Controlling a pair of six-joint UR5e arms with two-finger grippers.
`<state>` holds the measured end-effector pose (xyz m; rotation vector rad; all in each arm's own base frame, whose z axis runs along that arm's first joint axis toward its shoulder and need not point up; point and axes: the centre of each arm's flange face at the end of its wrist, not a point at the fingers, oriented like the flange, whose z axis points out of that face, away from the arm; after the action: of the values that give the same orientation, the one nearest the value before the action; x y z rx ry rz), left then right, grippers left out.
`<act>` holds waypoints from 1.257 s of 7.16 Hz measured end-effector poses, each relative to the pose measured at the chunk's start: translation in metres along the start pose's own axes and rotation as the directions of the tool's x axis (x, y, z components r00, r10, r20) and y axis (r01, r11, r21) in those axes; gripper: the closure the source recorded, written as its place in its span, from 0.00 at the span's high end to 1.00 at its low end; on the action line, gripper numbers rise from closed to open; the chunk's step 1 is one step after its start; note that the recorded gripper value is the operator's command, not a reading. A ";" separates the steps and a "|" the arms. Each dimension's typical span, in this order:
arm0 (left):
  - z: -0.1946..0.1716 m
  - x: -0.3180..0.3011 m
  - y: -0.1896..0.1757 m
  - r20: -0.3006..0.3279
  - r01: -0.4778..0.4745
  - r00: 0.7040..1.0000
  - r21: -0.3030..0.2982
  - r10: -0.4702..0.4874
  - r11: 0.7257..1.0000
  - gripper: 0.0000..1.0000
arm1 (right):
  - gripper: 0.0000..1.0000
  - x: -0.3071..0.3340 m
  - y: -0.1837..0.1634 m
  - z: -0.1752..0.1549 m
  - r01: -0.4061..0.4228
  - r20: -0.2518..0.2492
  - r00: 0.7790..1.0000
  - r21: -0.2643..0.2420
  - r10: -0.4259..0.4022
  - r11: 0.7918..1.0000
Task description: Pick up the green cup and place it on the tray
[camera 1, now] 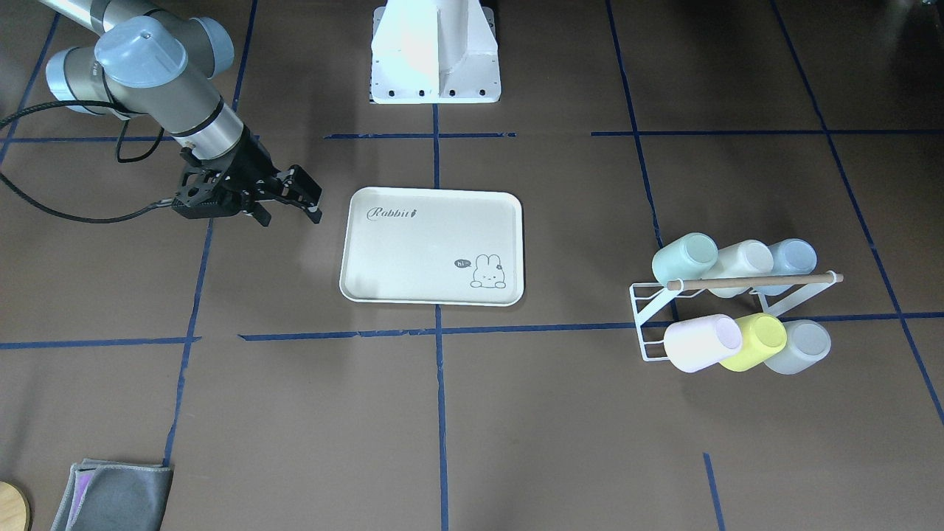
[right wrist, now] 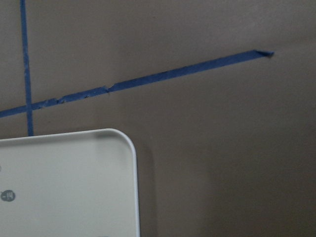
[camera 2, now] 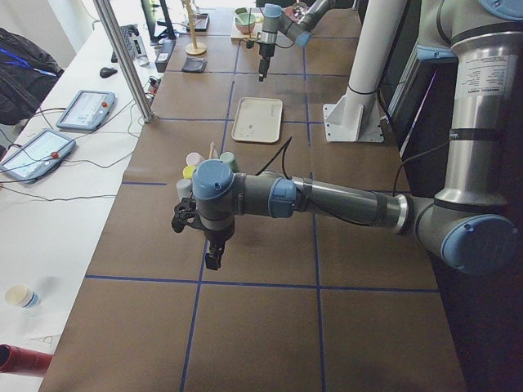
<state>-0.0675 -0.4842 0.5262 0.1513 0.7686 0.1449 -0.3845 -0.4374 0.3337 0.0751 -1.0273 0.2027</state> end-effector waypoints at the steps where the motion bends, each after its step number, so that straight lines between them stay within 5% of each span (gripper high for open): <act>1: -0.022 0.022 -0.005 0.032 -0.012 0.999 0.002 0.012 1.000 1.00 | 1.00 0.011 -0.017 -0.020 0.039 -0.059 0.997 -0.020 -0.041 0.999; 3: -0.056 0.086 -0.010 0.129 -0.108 0.986 0.000 0.107 0.994 1.00 | 1.00 0.049 -0.048 -0.053 0.104 -0.117 0.987 -0.059 -0.110 0.993; 6: -0.068 0.172 -0.021 0.132 -0.269 0.955 0.020 0.264 0.963 1.00 | 1.00 0.136 -0.083 -0.098 0.162 -0.130 0.976 -0.088 -0.173 0.983; 9: -0.064 0.248 -0.043 0.245 -0.436 0.874 0.015 0.420 0.900 1.00 | 1.00 0.215 -0.099 -0.134 0.204 -0.151 0.965 -0.086 -0.215 0.975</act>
<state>0.0669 -0.4749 0.3042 0.3998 0.4905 0.5148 -0.1437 -0.4851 0.4518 0.1019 -0.8585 -0.0204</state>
